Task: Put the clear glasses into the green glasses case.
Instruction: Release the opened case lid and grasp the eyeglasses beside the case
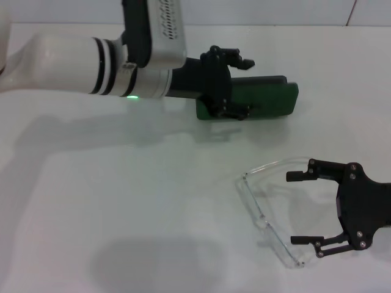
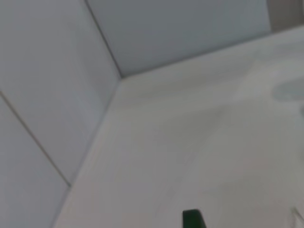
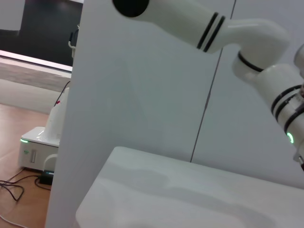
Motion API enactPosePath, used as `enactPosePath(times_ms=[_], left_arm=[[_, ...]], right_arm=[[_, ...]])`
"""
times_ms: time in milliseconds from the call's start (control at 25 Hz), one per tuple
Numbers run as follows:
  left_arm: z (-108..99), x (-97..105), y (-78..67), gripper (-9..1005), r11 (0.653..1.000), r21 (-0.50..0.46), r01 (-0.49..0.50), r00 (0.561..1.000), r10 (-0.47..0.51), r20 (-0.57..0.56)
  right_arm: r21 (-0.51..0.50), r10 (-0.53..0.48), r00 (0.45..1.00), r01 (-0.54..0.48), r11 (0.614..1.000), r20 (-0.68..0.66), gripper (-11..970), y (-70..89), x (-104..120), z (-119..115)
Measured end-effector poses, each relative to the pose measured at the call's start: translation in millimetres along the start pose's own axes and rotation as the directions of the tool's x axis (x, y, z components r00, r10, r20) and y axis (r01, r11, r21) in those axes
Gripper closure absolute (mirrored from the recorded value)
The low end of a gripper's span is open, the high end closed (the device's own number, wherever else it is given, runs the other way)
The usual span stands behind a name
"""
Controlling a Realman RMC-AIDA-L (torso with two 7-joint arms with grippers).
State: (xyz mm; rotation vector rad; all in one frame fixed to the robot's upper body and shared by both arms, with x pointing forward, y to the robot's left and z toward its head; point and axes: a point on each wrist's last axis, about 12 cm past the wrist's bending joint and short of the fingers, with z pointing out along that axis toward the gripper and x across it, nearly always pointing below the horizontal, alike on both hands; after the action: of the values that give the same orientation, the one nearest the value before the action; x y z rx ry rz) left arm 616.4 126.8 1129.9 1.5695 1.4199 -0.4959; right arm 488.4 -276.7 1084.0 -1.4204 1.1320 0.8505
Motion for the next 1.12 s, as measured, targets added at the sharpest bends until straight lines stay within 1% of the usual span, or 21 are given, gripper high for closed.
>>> enactPosePath(times_ms=[120, 240, 320, 360, 440, 560, 600, 680, 760, 840, 1000, 1120], left_arm=[[-5.1, 3.7, -3.5, 284, 1.000, -0.025, 0.012, 1.000, -0.011, 0.021], [-6.5, 6.6, -2.8, 257, 0.998, -0.047, 0.040, 0.999, -0.038, 0.023], [-7.2, 9.4, 0.0, 238, 0.993, -0.092, 0.077, 0.997, -0.074, 0.033], [-7.6, 11.0, 2.6, 229, 0.986, -0.132, 0.104, 0.994, -0.099, 0.044], [-9.0, 16.1, 9.0, 211, 0.962, -0.223, 0.160, 0.987, -0.150, 0.058], [-9.5, 23.2, 23.0, 216, 0.904, -0.354, 0.240, 0.971, -0.230, 0.070], [-7.5, 25.5, 27.4, 217, 0.887, -0.382, 0.259, 0.965, -0.255, 0.064], [-1.1, 28.5, 34.3, 220, 0.867, -0.412, 0.280, 0.956, -0.291, 0.038], [7.2, 28.9, 38.6, 221, 0.862, -0.417, 0.288, 0.949, -0.315, 0.004], [17.6, 25.6, 40.7, 222, 0.872, -0.398, 0.284, 0.945, -0.324, -0.035], [33.6, 17.8, 36.8, 224, 0.900, -0.336, 0.276, 0.940, -0.325, -0.099], [38.2, 12.9, 34.3, 224, 0.915, -0.308, 0.260, 0.943, -0.310, -0.124]], right_arm=[[-0.004, -0.007, 1.000, 0.007, 1.000, 0.000, 100, -1.0, -1.1, 0.1], [-0.006, -0.011, 1.000, 0.011, 1.000, -0.001, 99, -1.7, -1.5, 0.4], [-0.007, -0.015, 1.000, 0.015, 1.000, -0.002, 99, -3.5, -1.9, 1.2], [-0.008, -0.017, 1.000, 0.017, 1.000, -0.003, 99, -4.3, -2.1, 1.6], [-0.011, -0.021, 1.000, 0.021, 1.000, -0.003, 99, -5.9, -2.6, 2.5], [-0.016, -0.026, 1.000, 0.026, 1.000, -0.005, 99, -8.6, -3.2, 4.3], [-0.017, -0.027, 1.000, 0.027, 1.000, -0.007, 99, -9.5, -3.0, 5.1], [-0.015, -0.030, 0.999, 0.030, 0.999, -0.013, 100, -12.4, -2.7, 7.2], [-0.018, -0.032, 0.999, 0.031, 0.999, -0.016, 100, -13.5, -2.5, 8.6], [-0.020, -0.032, 0.999, 0.032, 0.999, -0.017, 100, -13.9, -2.4, 9.3], [-0.021, -0.032, 0.999, 0.032, 0.999, -0.029, 99, -15.2, -1.0, 11.7], [-0.026, -0.031, 0.999, 0.030, 0.999, -0.032, 99, -14.9, -0.4, 12.8]])
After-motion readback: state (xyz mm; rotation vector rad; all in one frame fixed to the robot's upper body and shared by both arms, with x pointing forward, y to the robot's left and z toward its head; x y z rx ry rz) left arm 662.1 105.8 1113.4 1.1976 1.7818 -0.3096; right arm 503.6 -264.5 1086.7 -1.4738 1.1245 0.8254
